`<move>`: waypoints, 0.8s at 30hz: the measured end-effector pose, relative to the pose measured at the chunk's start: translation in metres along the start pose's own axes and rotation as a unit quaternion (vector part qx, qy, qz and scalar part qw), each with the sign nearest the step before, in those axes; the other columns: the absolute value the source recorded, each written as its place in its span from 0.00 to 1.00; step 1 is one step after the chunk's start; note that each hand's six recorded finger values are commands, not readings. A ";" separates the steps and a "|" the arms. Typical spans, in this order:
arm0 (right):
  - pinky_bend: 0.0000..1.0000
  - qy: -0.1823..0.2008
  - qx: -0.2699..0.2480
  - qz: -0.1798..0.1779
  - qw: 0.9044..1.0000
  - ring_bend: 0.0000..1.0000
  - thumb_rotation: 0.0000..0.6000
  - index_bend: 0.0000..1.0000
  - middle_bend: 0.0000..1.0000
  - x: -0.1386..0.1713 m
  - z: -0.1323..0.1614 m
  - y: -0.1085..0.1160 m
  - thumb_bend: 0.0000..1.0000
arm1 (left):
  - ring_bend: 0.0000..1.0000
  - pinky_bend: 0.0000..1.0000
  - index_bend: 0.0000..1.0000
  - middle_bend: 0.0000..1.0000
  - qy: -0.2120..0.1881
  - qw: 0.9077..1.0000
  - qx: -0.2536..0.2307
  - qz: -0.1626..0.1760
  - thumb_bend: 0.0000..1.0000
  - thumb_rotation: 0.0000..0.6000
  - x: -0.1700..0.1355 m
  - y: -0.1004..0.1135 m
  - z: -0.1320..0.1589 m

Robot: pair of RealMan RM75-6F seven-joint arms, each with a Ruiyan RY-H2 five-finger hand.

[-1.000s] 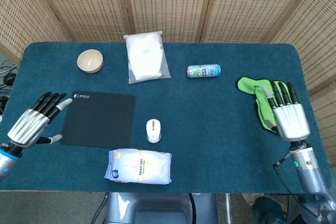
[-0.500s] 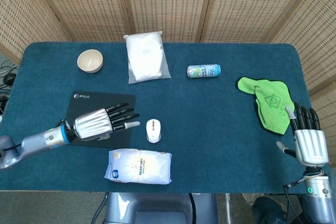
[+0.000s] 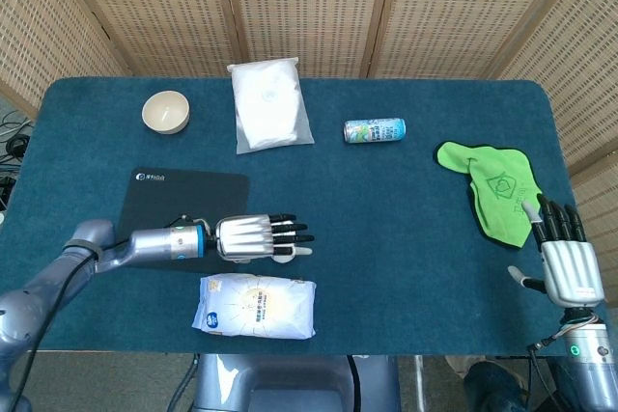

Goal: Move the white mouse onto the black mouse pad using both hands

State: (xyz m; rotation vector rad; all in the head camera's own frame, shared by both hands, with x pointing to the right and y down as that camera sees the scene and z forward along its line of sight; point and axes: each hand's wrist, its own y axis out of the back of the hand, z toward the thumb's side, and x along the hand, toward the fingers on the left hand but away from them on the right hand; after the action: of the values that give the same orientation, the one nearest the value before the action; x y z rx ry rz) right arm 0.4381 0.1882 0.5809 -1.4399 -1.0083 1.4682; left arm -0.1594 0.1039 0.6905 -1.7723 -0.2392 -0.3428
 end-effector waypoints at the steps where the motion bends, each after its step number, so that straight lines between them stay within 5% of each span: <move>1: 0.00 -0.002 -0.001 -0.001 1.000 0.00 1.00 0.00 0.00 0.000 -0.001 0.001 0.00 | 0.00 0.14 0.00 0.00 -0.003 1.000 0.001 -0.006 0.12 1.00 0.007 -0.003 0.000; 11: 0.00 -0.026 -0.010 -0.006 1.000 0.00 1.00 0.00 0.00 -0.002 -0.015 0.006 0.00 | 0.01 0.19 0.00 0.00 -0.010 0.997 0.033 -0.063 0.12 1.00 0.032 -0.026 -0.012; 20: 0.00 -0.031 -0.010 -0.008 0.999 0.00 1.00 0.00 0.00 -0.003 -0.019 0.008 0.00 | 0.07 0.24 0.00 0.01 -0.013 0.996 0.046 -0.076 0.13 1.00 0.047 -0.031 -0.010; 24: 0.00 -0.035 -0.007 -0.009 0.999 0.00 1.00 0.00 0.00 -0.003 -0.021 0.009 0.00 | 0.10 0.26 0.10 0.07 -0.017 0.995 0.058 -0.082 0.13 1.00 0.052 -0.032 -0.009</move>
State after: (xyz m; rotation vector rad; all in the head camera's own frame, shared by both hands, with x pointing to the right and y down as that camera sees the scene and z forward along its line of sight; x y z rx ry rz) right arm 0.4587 0.1822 0.5731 -1.3930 -1.0743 1.5106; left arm -0.1229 0.1015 0.7404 -1.6489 -0.4231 -0.4081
